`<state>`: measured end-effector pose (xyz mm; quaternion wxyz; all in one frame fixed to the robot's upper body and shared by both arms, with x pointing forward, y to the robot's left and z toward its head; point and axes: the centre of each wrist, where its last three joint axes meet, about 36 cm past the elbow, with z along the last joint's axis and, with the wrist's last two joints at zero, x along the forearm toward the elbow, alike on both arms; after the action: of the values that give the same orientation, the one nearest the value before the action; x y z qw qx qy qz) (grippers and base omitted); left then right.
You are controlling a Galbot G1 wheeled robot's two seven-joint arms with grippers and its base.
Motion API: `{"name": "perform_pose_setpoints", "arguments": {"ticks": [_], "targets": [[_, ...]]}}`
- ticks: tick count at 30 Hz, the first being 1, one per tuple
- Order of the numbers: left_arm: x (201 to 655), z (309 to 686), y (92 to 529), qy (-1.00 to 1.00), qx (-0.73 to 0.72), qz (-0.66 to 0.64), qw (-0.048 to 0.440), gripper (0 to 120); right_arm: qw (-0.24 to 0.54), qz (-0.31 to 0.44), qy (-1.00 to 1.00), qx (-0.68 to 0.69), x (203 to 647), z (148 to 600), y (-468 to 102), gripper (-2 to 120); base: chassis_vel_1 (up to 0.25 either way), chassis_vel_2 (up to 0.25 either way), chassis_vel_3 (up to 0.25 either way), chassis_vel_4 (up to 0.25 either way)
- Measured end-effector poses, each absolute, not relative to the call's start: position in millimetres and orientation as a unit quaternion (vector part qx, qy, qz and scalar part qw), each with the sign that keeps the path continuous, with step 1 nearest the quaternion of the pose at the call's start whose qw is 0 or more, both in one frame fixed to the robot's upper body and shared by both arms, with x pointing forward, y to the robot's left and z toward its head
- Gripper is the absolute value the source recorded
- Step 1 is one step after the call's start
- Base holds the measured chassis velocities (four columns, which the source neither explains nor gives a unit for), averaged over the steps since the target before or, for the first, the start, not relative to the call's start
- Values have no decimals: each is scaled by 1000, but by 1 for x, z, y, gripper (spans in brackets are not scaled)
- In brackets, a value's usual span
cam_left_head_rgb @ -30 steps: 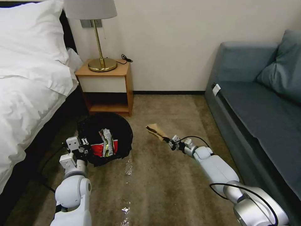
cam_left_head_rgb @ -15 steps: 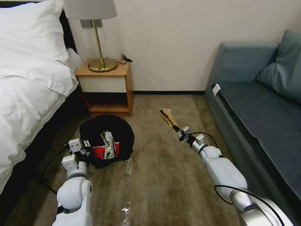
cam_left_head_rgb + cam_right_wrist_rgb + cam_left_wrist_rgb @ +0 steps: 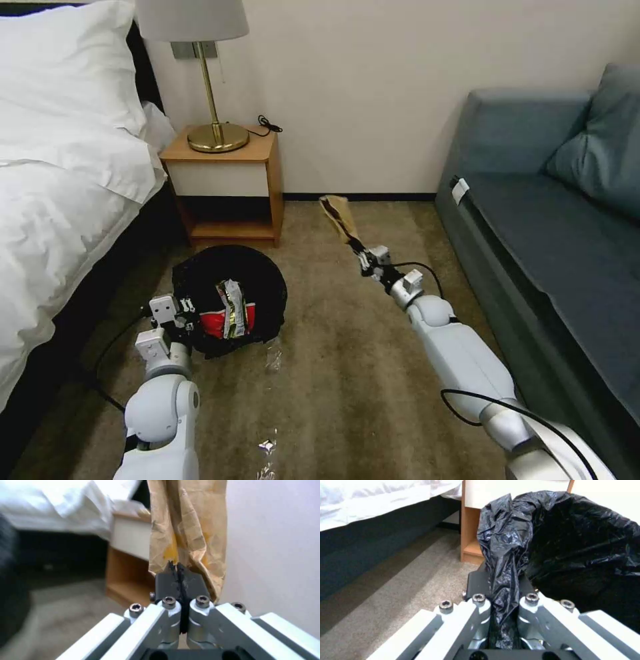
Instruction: Pick up the trash bin, then pick up the garbage on the floor and place it into the trash bin.
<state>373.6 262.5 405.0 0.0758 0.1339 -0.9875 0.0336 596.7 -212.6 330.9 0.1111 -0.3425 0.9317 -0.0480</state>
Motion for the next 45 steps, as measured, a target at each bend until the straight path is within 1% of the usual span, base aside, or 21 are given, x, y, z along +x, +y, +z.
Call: {"name": "perform_pose_setpoints", "arguments": {"ticks": [2,3,6,10,14,21,32,41,44,45], "targets": [[375,405,262,-988,133,34,75,5,133,-41,923,-360,588,348,-194,0,0,0,0,0],[375,405,262,-988,133,34,75,5,133,-41,923,-360,588,348,-194,0,0,0,0,0],[376,406,261,-988,131,33,74,5,158,-38,901,-402,565,368,-167,0,0,0,0,0],[376,406,260,-988,131,32,74,5,161,-45,888,-429,551,373,-157,0,0,0,0,0],[376,406,260,-988,131,32,74,5,155,-52,877,-451,537,369,-151,0,0,0,0,0],[376,407,259,-989,129,30,73,5,145,-57,868,-471,525,359,-140,0,0,0,0,0],[379,406,255,-989,124,27,71,5,148,-51,849,-504,513,357,-102,0,0,0,0,0],[378,409,251,-990,119,29,69,5,130,-62,849,-508,506,338,-103,0,0,0,0,0],[378,410,249,-990,116,30,70,5,125,-81,850,-505,506,332,-106,0,0,0,0,0],[378,410,248,-990,116,30,70,5,124,-85,850,-504,506,331,-108,4,0,0,0,0]]}}
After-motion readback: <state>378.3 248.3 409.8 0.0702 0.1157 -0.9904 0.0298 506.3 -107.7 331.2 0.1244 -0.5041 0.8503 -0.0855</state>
